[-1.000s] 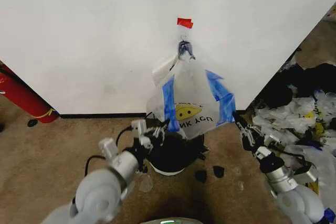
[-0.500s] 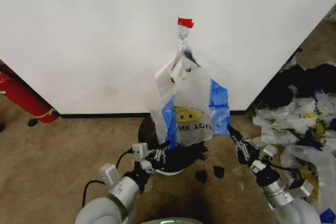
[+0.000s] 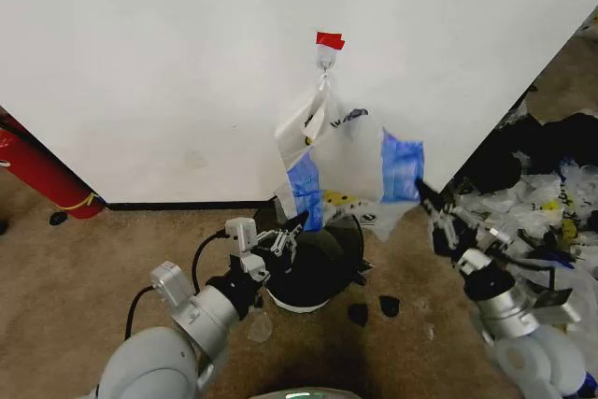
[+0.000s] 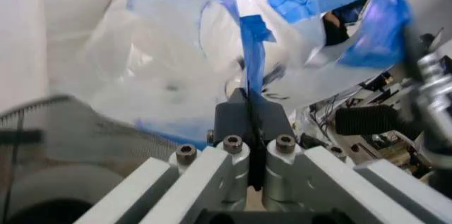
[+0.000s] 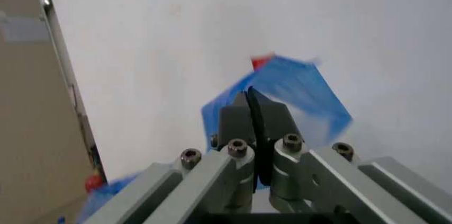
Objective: Pick up the garbage bag from the wall and place it over the trash bin.
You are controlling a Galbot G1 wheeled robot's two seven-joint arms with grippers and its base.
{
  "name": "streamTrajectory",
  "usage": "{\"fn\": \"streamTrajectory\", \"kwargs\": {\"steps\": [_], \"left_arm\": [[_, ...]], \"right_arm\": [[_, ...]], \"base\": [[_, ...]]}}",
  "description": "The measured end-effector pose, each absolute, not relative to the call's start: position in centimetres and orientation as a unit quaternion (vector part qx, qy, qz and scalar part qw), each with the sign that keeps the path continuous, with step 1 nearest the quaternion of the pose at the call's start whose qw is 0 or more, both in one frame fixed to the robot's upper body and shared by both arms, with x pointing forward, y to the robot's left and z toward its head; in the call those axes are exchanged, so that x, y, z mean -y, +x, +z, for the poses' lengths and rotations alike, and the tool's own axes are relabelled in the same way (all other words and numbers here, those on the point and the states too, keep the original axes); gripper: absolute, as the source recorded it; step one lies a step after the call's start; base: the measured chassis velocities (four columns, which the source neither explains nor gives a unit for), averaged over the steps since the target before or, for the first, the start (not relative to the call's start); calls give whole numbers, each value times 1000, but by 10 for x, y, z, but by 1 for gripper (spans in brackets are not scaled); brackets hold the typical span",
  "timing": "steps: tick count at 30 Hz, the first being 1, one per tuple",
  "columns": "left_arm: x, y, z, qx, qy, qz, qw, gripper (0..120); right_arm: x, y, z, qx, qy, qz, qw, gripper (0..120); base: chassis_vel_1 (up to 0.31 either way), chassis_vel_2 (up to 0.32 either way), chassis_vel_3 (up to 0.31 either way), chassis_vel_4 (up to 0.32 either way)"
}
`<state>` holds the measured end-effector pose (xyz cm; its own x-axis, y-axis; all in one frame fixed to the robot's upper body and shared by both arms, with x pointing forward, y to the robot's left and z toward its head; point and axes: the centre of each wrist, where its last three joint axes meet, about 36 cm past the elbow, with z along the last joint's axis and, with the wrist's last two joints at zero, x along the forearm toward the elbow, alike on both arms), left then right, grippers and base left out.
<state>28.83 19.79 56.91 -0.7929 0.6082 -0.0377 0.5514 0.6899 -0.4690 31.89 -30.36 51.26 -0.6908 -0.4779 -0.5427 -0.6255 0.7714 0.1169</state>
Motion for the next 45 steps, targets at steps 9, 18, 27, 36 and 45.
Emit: {"fn": "streamTrajectory", "kwargs": {"steps": [9, 18, 27, 36, 45], "left_arm": [[-233, 324, 655, 928, -314, 196, -37, 0], [-266, 322, 705, 931, -294, 190, -103, 0], [-280, 312, 750, 920, -307, 196, -145, 0], [-298, 291, 787, 919, -304, 189, -164, 0], [-304, 299, 761, 930, -272, 216, -120, 0]], "right_arm": [[292, 309, 581, -890, -328, 168, 267, 0], [291, 302, 631, -877, -344, 211, 262, 0], [311, 302, 672, -873, -336, 242, 256, 0], [322, 298, 697, -859, -348, 309, 215, 0], [316, 301, 674, -868, -341, 314, 180, 0]], "base": [[0, 0, 0, 0], [0, 0, 0, 0], [0, 0, 0, 0], [0, 0, 0, 0], [0, 0, 0, 0]]}}
